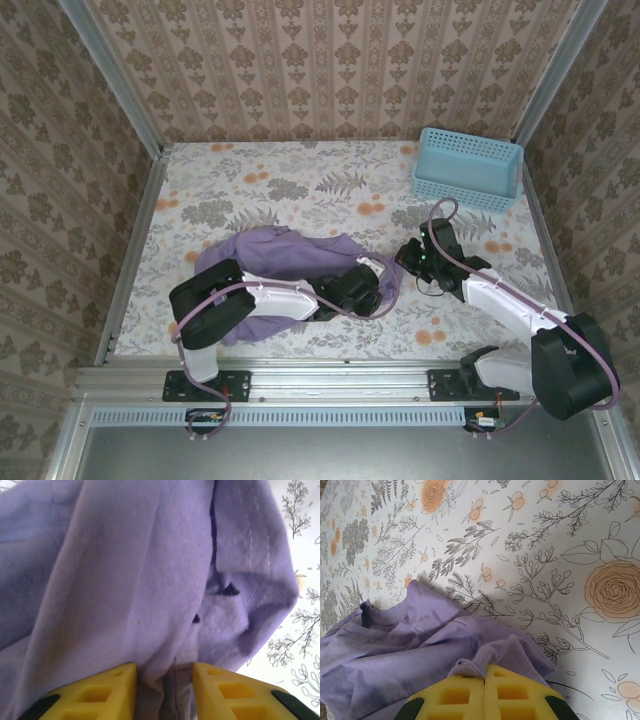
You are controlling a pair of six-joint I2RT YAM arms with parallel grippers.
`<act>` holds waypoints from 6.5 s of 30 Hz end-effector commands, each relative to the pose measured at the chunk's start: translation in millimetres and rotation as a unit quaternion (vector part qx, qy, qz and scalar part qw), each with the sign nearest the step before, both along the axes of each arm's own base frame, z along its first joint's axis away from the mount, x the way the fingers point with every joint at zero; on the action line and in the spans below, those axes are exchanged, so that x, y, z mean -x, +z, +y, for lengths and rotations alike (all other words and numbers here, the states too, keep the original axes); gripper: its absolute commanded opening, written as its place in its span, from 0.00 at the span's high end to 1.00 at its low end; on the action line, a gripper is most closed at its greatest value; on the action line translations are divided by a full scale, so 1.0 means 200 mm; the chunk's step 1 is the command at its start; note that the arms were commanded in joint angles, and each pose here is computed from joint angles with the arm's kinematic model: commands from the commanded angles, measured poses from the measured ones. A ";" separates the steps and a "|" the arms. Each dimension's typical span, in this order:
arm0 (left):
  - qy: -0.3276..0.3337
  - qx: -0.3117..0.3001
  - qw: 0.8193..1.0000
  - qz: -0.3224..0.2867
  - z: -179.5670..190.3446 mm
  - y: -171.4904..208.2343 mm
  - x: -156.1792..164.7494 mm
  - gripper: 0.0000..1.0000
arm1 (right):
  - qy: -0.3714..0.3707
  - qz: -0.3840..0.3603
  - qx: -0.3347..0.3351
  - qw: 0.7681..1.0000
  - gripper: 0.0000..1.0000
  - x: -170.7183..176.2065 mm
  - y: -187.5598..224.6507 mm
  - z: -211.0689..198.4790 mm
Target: Fold the inside-out t-shirt
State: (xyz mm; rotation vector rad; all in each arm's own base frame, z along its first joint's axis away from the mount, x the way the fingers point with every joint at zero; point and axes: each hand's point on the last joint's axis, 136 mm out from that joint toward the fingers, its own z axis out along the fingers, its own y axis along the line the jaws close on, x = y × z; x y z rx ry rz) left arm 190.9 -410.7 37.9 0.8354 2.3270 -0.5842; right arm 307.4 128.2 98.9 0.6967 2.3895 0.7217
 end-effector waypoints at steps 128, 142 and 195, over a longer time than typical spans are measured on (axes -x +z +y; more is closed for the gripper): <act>0.434 0.005 0.885 -0.166 1.68 1.43 -0.57 1.00 | 0.093 -0.027 0.108 0.990 1.00 -0.26 0.16 0.15; 0.103 0.086 0.991 0.023 0.39 0.75 -0.13 0.60 | 0.060 0.013 0.117 0.991 0.45 -0.20 0.01 -0.04; 0.281 0.094 0.949 0.106 1.25 0.37 -0.06 1.00 | 0.095 -0.086 0.111 0.986 1.00 0.12 0.06 0.15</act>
